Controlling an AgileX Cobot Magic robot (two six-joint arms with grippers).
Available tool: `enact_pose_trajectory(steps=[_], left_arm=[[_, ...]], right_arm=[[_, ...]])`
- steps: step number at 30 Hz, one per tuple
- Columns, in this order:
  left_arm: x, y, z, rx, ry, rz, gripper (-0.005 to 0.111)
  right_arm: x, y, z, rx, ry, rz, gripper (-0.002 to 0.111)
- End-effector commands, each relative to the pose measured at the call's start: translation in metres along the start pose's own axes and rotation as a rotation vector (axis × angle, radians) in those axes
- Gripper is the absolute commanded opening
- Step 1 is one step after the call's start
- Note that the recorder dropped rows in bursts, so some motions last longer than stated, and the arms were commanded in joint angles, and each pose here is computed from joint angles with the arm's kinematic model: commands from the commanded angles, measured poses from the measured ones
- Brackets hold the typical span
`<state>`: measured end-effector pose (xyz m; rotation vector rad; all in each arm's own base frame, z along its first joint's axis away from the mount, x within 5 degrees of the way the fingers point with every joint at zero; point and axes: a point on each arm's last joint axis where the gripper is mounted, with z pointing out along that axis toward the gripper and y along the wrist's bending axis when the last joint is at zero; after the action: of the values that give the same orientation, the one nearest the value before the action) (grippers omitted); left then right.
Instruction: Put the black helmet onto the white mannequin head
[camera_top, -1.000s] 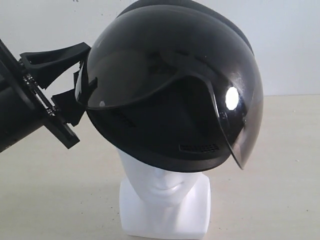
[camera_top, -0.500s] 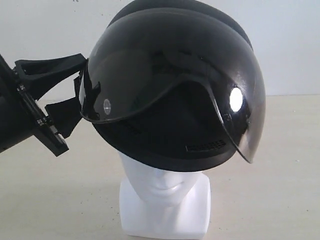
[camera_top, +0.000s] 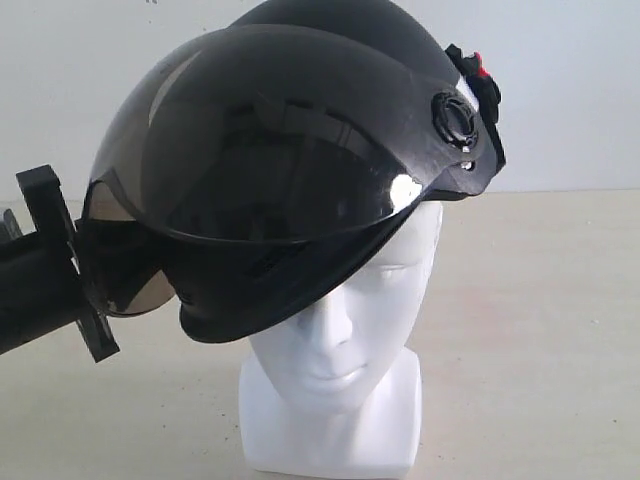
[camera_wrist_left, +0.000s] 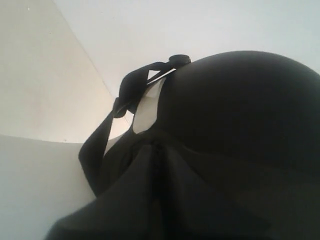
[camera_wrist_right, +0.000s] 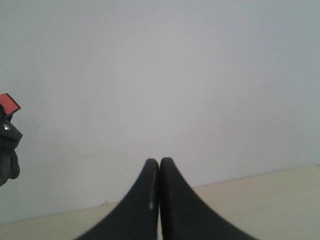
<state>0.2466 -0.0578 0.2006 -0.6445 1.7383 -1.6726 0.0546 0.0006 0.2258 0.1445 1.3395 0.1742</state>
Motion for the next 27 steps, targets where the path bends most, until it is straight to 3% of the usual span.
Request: enact_pose_trajectory(steps=[1, 15, 24, 27], left_arm=[[0.006, -0.005, -0.001, 0.013, 0.042, 0.065, 0.004], [0.008, -0.029, -0.004, 0.081, 0.047, 0.159, 0.005], [0.009, -0.035, -0.006, 0.098, 0.049, 0.174, 0.043], [0.009, -0.035, -0.006, 0.097, 0.051, 0.175, 0.047]], right_arm=[[0.000, 0.000, 0.000, -0.004, -0.002, -0.009, 0.000], [0.002, -0.001, 0.000, 0.005, 0.018, 0.034, 0.000], [0.004, -0.002, -0.001, 0.018, 0.047, 0.063, 0.000], [0.005, -0.002, -0.001, 0.020, 0.051, 0.063, 0.000]])
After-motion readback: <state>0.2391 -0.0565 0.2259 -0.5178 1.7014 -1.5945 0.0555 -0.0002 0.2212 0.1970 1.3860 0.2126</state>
